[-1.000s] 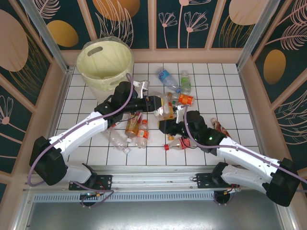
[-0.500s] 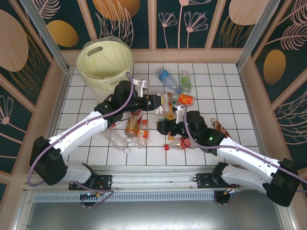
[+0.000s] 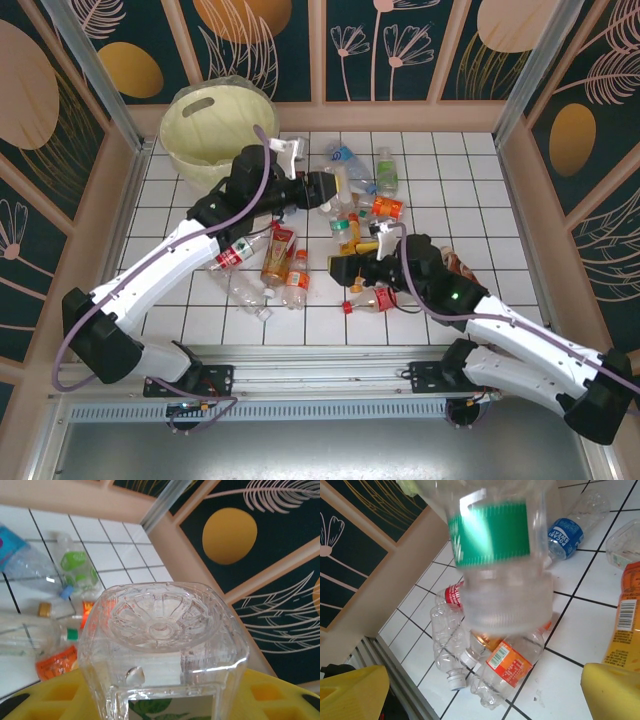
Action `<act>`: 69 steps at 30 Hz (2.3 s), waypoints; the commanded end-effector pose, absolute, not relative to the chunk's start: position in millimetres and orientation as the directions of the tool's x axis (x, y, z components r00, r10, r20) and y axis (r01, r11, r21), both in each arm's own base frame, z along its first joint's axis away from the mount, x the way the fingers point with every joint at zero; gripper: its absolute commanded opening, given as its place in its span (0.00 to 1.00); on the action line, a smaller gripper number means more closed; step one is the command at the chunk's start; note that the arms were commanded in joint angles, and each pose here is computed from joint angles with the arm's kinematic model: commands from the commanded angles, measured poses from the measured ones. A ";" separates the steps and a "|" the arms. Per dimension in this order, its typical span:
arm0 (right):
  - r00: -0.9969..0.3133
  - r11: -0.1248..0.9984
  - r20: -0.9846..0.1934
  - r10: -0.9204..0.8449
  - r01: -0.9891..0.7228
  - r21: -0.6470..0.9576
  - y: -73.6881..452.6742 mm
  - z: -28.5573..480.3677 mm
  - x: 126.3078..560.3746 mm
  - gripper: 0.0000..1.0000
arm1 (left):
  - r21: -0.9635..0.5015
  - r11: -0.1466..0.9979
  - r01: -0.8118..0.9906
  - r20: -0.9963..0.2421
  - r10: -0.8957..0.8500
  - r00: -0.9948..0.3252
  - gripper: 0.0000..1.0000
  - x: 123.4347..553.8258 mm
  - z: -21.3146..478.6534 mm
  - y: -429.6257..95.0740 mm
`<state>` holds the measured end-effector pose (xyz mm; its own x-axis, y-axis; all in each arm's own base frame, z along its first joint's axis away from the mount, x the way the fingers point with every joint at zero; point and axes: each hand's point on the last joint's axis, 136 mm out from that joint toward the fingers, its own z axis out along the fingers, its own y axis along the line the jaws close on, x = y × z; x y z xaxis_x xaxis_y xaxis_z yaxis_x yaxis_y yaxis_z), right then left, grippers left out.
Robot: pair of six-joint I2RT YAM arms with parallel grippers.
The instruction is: Put the plastic bottles in the bin
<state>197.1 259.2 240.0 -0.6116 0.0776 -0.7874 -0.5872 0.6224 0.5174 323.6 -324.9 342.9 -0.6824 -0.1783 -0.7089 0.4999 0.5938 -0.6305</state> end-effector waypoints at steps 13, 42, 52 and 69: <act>-0.461 0.716 -0.865 0.197 -0.535 0.449 211.9 300.0 203.8 0.99 | -0.464 0.723 0.513 -0.844 -0.185 -0.503 0.49 374.3 428.4 -296.6; -0.435 0.762 -0.876 0.207 -0.490 0.423 214.2 314.2 225.3 0.99 | -0.126 0.990 0.071 -0.976 -0.110 -0.188 0.52 450.8 495.4 -112.2; -0.504 0.760 -0.857 0.106 -0.514 0.397 228.8 289.9 223.8 0.99 | -0.070 0.995 0.070 -0.933 -0.041 -0.357 0.53 496.9 425.9 -99.0; -0.553 0.749 -0.832 0.044 -0.533 0.394 239.1 270.3 221.1 0.99 | -0.042 0.991 0.127 -0.804 0.042 -0.593 0.54 523.5 312.4 -111.8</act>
<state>220.5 238.7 261.3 -0.5602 0.0453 -0.8271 -0.5240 0.7539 0.3962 525.8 -112.2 326.2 -0.5603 0.0244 -0.8279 0.1101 0.9929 -0.0453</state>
